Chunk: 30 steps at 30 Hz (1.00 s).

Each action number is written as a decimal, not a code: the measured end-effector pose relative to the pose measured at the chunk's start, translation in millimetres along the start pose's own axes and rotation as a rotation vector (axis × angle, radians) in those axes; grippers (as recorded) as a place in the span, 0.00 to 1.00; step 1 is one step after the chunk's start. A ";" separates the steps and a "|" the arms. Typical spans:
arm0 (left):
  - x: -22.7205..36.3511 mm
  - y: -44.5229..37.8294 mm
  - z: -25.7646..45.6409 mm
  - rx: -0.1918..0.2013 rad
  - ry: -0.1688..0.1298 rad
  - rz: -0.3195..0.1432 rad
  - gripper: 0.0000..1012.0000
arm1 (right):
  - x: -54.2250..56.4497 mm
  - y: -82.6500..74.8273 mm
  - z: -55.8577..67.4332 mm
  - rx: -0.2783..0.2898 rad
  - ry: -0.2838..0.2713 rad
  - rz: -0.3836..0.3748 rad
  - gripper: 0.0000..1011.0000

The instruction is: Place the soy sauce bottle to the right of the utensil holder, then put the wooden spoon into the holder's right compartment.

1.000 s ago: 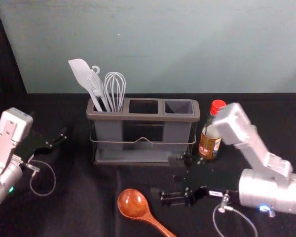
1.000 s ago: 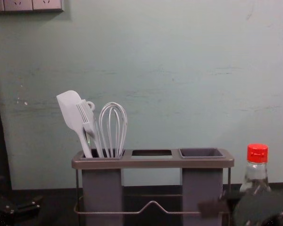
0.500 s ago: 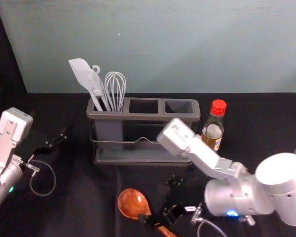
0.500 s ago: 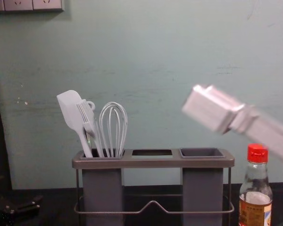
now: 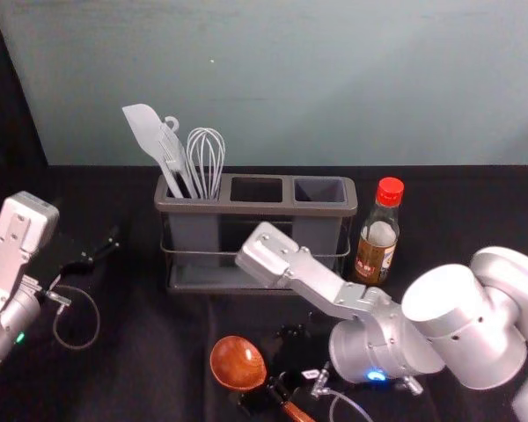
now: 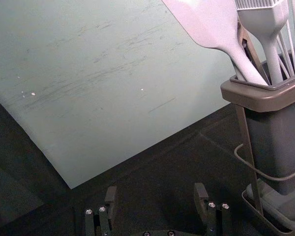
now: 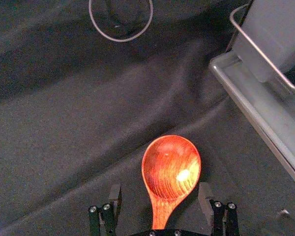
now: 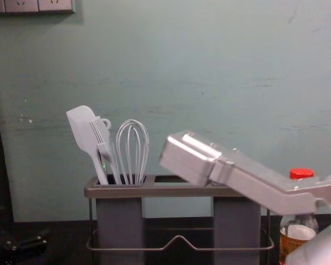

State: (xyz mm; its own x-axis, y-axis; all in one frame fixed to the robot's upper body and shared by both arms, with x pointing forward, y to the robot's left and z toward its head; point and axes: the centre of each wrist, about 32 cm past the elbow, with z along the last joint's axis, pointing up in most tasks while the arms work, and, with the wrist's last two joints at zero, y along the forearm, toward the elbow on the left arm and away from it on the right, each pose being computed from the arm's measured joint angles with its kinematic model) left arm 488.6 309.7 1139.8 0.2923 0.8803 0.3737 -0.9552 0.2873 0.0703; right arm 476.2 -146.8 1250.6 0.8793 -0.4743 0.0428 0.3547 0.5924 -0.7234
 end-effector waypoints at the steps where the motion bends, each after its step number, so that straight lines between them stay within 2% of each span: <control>1: 0.0 0.0 0.0 0.000 0.000 0.000 1.00 | 0.0 1.3 0.6 -0.003 -0.001 0.001 0.99; 9: 0.0 0.0 0.0 0.000 0.000 0.000 1.00 | -0.2 12.9 6.8 -0.031 -0.014 0.009 0.99; 30: 0.0 0.0 0.0 0.000 0.000 0.000 1.00 | 3.4 28.4 13.5 -0.055 -0.025 0.000 0.99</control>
State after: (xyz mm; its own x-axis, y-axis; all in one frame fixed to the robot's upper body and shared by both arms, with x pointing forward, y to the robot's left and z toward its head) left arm 488.6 309.7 1139.8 0.2922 0.8803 0.3737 -0.9553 0.2873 0.0702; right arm 493.5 -122.8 1239.5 0.8873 -0.4572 0.0600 0.3376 0.5554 -0.7600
